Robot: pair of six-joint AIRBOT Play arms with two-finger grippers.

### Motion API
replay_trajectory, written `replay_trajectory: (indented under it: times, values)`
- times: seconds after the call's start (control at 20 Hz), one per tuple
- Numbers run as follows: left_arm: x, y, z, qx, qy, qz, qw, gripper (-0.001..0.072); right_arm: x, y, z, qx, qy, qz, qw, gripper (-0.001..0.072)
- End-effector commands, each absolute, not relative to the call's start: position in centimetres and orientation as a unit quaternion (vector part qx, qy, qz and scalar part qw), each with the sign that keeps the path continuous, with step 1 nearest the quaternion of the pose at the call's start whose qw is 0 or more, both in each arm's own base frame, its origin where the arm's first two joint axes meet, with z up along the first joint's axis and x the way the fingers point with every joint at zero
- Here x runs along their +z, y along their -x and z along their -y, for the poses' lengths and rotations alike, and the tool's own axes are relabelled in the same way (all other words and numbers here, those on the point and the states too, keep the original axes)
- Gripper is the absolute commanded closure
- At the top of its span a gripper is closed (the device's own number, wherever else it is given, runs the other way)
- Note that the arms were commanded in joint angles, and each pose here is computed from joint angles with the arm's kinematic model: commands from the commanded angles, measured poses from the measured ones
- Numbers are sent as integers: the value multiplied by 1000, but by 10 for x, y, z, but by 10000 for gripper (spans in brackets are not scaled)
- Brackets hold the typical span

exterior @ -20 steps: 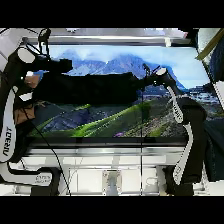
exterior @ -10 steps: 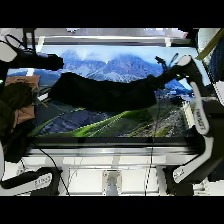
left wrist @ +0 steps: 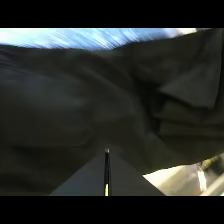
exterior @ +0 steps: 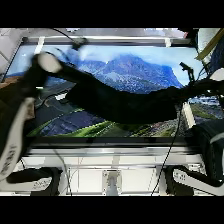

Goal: Fold the clothes and pants, and hang the long-sleeved shirts on hangers.

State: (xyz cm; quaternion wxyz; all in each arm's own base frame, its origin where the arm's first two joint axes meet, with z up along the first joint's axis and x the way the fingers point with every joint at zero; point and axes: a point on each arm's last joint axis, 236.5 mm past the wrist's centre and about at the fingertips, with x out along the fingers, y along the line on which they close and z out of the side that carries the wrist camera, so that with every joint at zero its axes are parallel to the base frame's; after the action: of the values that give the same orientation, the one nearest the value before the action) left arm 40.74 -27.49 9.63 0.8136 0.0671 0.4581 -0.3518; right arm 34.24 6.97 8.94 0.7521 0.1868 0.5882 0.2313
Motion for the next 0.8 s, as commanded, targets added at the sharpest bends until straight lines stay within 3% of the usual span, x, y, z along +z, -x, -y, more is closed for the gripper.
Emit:
replay_trajectory:
  times: [0.0, 0.2, 0.35, 0.55, 0.75]
  values:
    - [1, -391, 362, -395, -102, -482, 776, 692, 117, -334, -85, 238, -191, -566, 766, 709]
    - [-91, -372, 399, -401, -125, -519, 744, 692, 97, -344, -109, 245, -197, -585, 748, 708]
    - [-122, -369, 394, -392, -128, -544, 731, 692, 93, -364, -133, 247, -210, -568, 756, 708]
    - [-93, -395, 379, -380, -109, -528, 752, 692, 109, -383, -187, 290, -208, -542, 761, 708]
    - [-6, -424, 324, -358, -81, -502, 783, 692, 126, -416, -255, 320, -201, -496, 782, 708]
